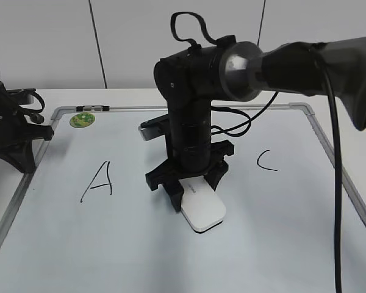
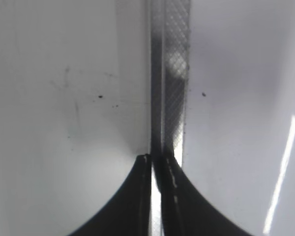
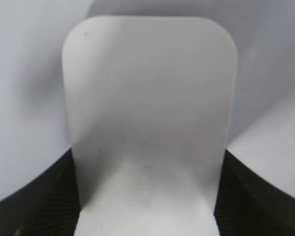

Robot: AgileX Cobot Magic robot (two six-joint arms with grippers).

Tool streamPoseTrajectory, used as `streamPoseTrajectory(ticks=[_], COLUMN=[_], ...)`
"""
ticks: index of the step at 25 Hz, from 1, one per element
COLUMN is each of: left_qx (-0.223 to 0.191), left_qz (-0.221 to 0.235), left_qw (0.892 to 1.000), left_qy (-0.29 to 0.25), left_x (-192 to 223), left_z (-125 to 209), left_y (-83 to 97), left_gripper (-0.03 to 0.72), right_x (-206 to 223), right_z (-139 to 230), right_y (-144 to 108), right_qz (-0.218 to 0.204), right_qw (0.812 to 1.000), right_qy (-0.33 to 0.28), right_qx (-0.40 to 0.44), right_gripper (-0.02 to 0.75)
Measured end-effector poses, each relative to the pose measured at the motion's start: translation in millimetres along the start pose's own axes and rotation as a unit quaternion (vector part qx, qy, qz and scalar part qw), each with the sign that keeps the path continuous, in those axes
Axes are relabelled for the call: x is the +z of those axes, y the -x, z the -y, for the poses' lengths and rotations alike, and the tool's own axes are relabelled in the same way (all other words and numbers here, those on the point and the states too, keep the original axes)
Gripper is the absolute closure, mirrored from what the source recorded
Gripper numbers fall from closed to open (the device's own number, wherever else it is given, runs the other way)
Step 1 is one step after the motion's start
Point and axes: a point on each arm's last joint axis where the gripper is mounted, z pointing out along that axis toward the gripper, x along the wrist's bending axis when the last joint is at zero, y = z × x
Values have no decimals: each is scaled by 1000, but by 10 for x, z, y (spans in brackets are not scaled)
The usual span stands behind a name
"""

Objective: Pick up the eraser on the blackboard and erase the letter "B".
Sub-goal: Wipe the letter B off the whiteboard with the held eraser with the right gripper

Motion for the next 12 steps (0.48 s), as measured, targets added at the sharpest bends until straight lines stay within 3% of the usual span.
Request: streamPoseTrajectory(ticks=[12], left_qx=[0], left_qz=[0], left_qw=[1000], left_qy=[0], left_x=[0], left_z=[0], left_y=[0], left_gripper=[673], right_x=[-27], right_z=[-30], right_y=[254], right_qz=[21], right_qw=[1000], right_qy=[7], right_qx=[19], right_gripper=[219])
